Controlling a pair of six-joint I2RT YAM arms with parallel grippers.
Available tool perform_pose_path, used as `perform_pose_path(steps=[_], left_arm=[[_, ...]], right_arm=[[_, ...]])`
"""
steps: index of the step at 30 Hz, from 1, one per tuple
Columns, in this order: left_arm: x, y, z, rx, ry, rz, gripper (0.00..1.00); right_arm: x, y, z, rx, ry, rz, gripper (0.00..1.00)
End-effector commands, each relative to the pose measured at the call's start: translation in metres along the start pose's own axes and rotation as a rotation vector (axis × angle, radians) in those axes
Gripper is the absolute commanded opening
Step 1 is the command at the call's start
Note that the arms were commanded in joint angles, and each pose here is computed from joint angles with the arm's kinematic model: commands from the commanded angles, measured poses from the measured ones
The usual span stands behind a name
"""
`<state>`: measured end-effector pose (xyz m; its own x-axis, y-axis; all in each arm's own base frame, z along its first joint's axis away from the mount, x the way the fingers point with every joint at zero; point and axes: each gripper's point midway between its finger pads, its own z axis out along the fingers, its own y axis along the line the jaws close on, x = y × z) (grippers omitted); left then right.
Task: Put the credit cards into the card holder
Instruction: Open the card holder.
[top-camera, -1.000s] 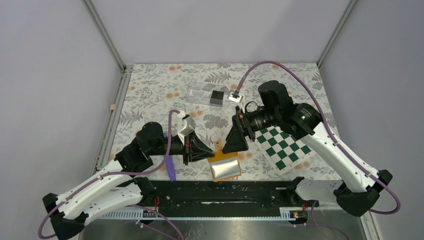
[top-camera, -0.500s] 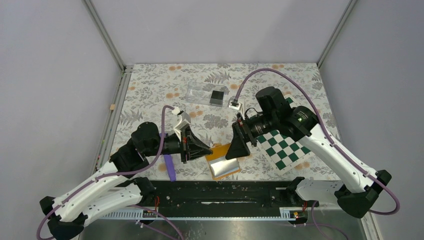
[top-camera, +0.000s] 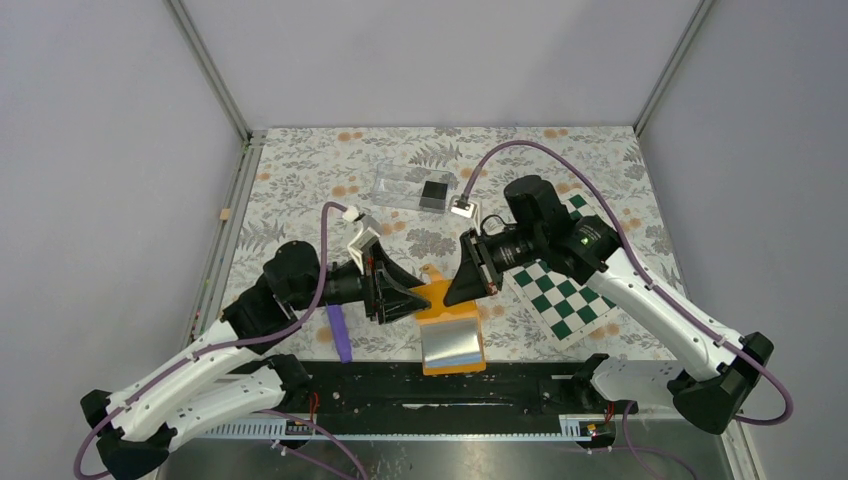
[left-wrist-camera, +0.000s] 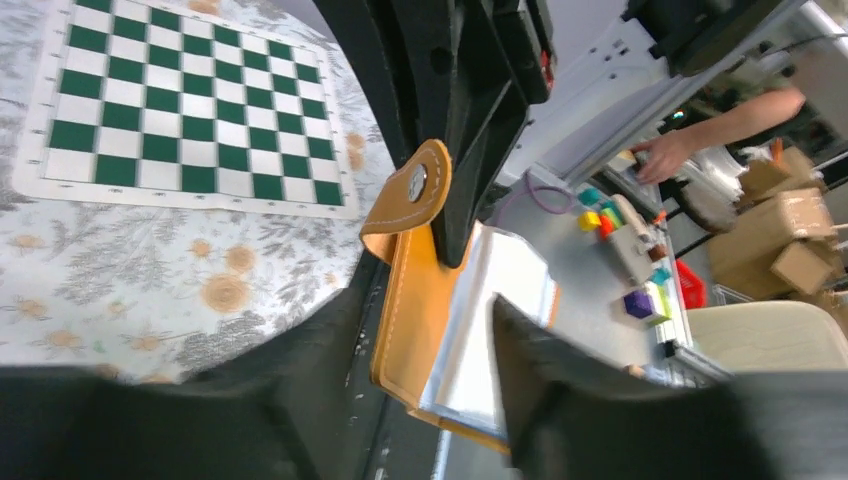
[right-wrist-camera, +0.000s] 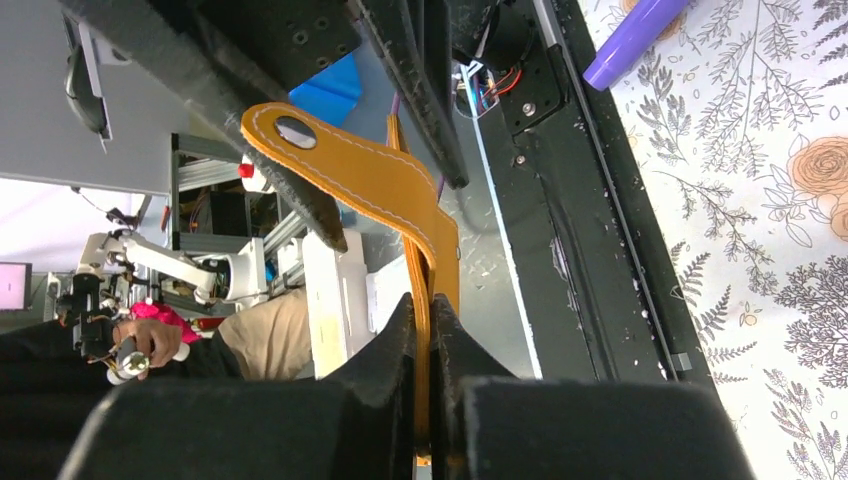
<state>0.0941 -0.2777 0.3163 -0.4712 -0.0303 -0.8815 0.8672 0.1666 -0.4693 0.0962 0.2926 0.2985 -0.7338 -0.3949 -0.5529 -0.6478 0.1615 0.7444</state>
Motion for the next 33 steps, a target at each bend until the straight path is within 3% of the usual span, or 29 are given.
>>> perform_pose_path(steps=[1,2,5,9,14,22,28,33], left_arm=[[-0.033,0.003,-0.004,-0.091,-0.102,-0.041,0.63],[-0.034,0.009,-0.006,-0.132,-0.106,-0.062,0.72],[-0.034,0.034,-0.014,-0.298,-0.134,-0.151,0.86],[-0.023,0.059,-0.032,-0.487,-0.115,-0.245,0.92],[-0.018,0.067,-0.039,-0.551,-0.088,-0.312,0.94],[0.020,0.078,-0.042,-0.567,0.020,-0.463,0.92],[0.059,0.075,-0.039,-0.507,0.110,-0.544,0.84],[0.068,0.080,-0.037,-0.508,0.096,-0.564,0.82]], right_arm=[[-0.016,-0.008,0.005,0.043,-0.069,0.027,0.00],[-0.018,-0.010,0.005,0.052,-0.090,0.040,0.00],[-0.026,-0.014,0.003,0.093,-0.172,0.081,0.00],[-0.029,-0.022,-0.005,0.166,-0.247,0.132,0.00],[-0.044,-0.022,-0.019,0.207,-0.299,0.178,0.00],[-0.072,-0.023,-0.035,0.113,-0.296,0.249,0.00],[-0.079,-0.023,-0.040,0.068,-0.279,0.279,0.00],[-0.077,-0.018,-0.038,0.038,-0.258,0.301,0.00]])
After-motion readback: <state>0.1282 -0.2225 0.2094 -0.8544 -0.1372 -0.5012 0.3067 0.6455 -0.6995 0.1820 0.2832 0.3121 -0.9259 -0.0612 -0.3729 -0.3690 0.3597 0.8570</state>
